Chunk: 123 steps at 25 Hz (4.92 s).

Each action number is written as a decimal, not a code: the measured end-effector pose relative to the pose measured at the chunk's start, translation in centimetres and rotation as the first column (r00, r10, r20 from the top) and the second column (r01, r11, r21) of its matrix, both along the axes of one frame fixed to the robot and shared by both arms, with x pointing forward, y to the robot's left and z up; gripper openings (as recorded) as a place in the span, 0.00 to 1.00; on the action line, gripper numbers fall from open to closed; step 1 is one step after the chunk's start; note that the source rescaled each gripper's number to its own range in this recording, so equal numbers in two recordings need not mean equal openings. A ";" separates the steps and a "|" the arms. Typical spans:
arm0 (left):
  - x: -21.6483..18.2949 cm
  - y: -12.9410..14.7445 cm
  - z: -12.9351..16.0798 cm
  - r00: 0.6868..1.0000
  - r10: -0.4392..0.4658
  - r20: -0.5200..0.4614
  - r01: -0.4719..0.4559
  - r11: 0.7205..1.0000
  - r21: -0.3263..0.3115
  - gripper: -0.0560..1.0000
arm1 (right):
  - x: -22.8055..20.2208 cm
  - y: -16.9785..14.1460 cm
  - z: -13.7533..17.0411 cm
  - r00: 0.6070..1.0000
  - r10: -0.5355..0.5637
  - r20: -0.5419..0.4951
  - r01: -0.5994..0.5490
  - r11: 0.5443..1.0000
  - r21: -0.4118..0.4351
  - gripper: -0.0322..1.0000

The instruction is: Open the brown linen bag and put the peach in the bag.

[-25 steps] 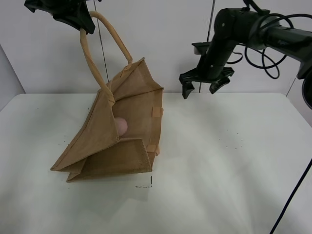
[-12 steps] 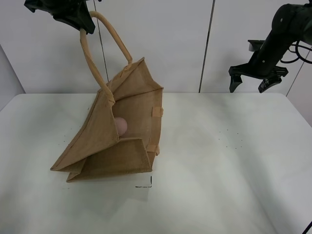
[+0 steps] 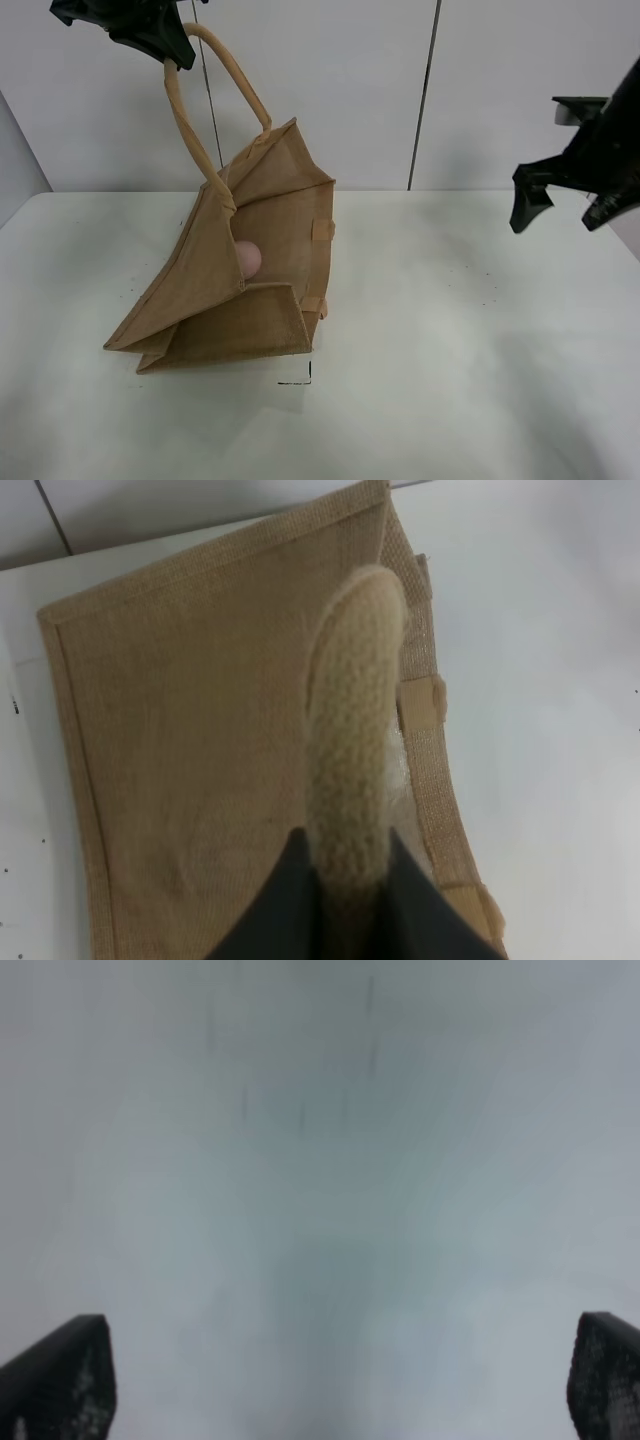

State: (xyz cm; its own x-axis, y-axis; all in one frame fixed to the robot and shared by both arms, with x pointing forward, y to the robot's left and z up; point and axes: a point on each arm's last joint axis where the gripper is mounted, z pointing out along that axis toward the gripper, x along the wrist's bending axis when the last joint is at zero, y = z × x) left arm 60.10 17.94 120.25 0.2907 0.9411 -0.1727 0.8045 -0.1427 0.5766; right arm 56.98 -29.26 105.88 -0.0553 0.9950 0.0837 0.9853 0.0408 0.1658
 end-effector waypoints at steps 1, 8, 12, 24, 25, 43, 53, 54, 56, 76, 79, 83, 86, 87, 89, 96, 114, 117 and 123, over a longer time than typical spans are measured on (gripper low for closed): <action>0.0 0.0 0.0 1.000 0.000 0.000 0.000 1.000 0.000 0.05 | -1.9 0.0 -0.3 1.000 0.005 -0.025 -0.005 1.000 0.000 1.00; 0.0 0.0 0.0 1.000 0.000 0.000 0.000 1.000 0.000 0.05 | -15.3 0.1 -0.7 1.000 0.028 -0.004 -0.028 1.000 -0.010 1.00; 0.0 0.0 0.0 1.000 0.000 0.000 0.000 1.000 0.000 0.05 | -21.4 0.1 -0.8 0.984 0.025 0.176 -0.023 1.000 -0.018 1.00; 0.0 0.0 0.0 1.000 0.000 0.000 0.000 1.000 0.000 0.05 | -31.9 -0.1 -0.5 0.650 -0.009 0.759 0.039 0.999 -0.021 1.00; 0.0 0.0 0.0 1.000 0.000 0.000 0.000 1.000 0.000 0.05 | -32.5 -0.1 -0.4 0.622 -0.010 0.783 0.043 0.999 -0.022 1.00; 6.7 -2.1 -11.7 0.965 0.008 -0.263 0.011 0.997 0.070 0.05 | -33.5 -0.3 -0.4 0.569 -0.017 0.822 0.059 0.998 -0.020 1.00; 9.6 -3.6 -22.9 0.872 -0.004 -0.489 0.039 0.997 0.060 0.47 | -33.5 -0.3 -0.4 0.569 -0.017 0.822 0.059 0.998 -0.020 1.00; 9.6 -3.7 -23.2 0.868 -0.007 -0.497 0.039 0.998 0.053 0.60 | -33.5 -0.3 -0.4 0.569 -0.017 0.822 0.059 0.998 -0.020 1.00; 9.6 -3.8 -23.4 0.865 -0.014 -0.501 0.043 0.998 0.047 0.78 | -33.5 -0.3 -0.4 0.569 -0.018 0.822 0.059 0.998 -0.019 1.00; 11.9 7.3 -22.8 0.876 0.250 -0.412 -0.132 0.947 0.294 0.92 | -33.5 -0.3 -0.4 0.569 -0.018 0.822 0.059 0.998 -0.019 1.00; 11.6 9.3 -22.3 0.864 0.284 -0.417 -0.173 0.943 0.283 0.92 | -33.5 -0.3 -0.4 0.569 -0.018 0.822 0.059 0.998 -0.019 1.00; 9.5 10.0 -20.6 0.856 0.284 -0.433 -0.177 0.946 0.271 0.92 | -33.5 -0.3 -0.4 0.569 -0.018 0.822 0.059 0.998 -0.019 1.00; 6.9 10.1 -18.1 0.860 0.276 -0.429 -0.173 0.949 0.265 0.92 | -33.5 -0.3 -0.4 0.569 -0.018 0.822 0.059 0.998 -0.019 1.00; 5.7 10.2 -17.1 0.862 0.273 -0.427 -0.172 0.950 0.262 0.92 | -33.5 -0.3 -0.4 0.569 -0.018 0.822 0.059 0.998 -0.019 1.00; 3.2 10.2 -15.4 0.865 0.272 -0.422 -0.174 0.951 0.257 0.92 | -33.5 -0.3 -0.4 0.569 -0.018 0.822 0.059 0.998 -0.019 1.00; -8.4 10.9 -11.4 0.879 0.273 -0.391 -0.177 0.948 0.263 0.92 | -33.5 -0.3 -0.4 0.569 -0.018 0.822 0.059 0.998 -0.019 1.00; -31.2 12.0 -16.8 0.964 0.266 -0.033 -0.255 0.949 0.185 0.92 | -33.5 -0.3 -0.4 0.569 -0.018 0.822 0.059 0.998 -0.019 1.00; -33.3 12.1 -16.2 0.960 0.260 0.108 -0.273 0.952 0.141 0.92 | -33.5 -0.3 -0.4 0.569 -0.018 0.822 0.059 0.998 -0.019 1.00; -36.8 12.2 -15.9 0.905 0.261 0.336 -0.297 0.953 0.061 0.92 | -33.5 -0.3 -0.4 0.569 -0.018 0.822 0.059 0.998 -0.019 1.00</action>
